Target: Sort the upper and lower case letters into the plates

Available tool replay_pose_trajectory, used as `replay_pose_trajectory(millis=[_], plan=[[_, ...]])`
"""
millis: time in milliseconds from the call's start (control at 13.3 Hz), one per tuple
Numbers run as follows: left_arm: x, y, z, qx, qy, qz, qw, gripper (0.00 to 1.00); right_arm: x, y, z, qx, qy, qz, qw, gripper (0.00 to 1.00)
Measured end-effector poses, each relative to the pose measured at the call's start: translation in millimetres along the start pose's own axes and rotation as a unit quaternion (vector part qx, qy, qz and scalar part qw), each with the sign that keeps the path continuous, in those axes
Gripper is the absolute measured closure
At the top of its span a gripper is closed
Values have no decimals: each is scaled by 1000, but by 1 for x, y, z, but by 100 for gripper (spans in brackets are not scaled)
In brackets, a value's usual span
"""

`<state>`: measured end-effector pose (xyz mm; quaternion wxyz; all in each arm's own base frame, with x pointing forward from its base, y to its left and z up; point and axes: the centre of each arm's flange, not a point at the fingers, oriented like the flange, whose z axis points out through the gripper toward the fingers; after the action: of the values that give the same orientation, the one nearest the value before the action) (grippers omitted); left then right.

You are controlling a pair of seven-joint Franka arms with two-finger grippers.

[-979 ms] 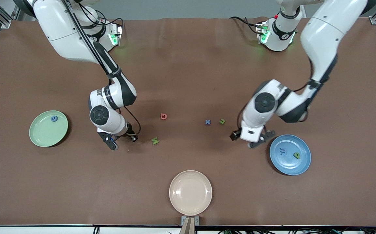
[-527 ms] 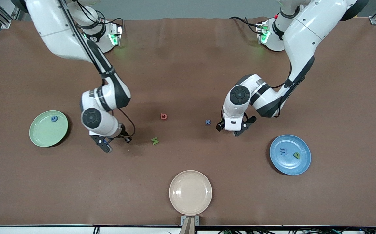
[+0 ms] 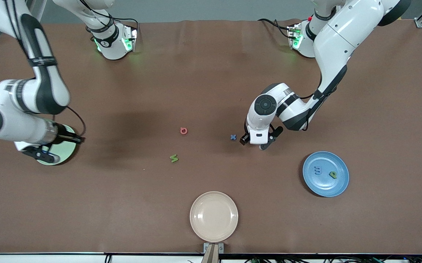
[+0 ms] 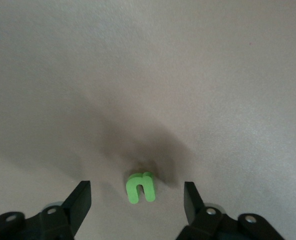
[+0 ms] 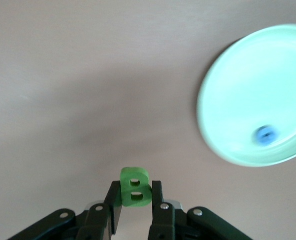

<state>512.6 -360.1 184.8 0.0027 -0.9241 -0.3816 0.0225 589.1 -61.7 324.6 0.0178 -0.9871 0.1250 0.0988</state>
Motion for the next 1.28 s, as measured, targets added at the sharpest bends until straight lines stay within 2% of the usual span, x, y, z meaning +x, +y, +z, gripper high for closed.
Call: replay_pose_trajectory(millis=[226,377,452,602,678,753,904,1130,1280], plan=[[-5,0,6,2,-4,3,1000,20,7,80,14,12,16,-65,998,71],[-8,0,11,5,-7,5,1000,27,12,99,35,12,28,-96,995,71],[-8,-1,12,6,-6,6,1000,27,14,103,49,12,27,-107,994,71],[-8,1,10,2,-5,6,1000,46,17,108,78,4,29,-122,992,71],[-6,1,10,2,-5,5,1000,46,16,108,90,0,30,-127,991,71],[-5,2,9,0,-4,4,1000,53,14,107,99,-1,29,-129,991,71],[-2,3,8,-3,-3,2,1000,74,11,106,110,-1,24,-131,991,71],[-1,4,6,-5,-2,2,1000,74,10,107,117,-4,19,-136,991,71],[9,14,-6,-19,6,-1,1000,74,8,111,125,-5,24,-133,991,71]])
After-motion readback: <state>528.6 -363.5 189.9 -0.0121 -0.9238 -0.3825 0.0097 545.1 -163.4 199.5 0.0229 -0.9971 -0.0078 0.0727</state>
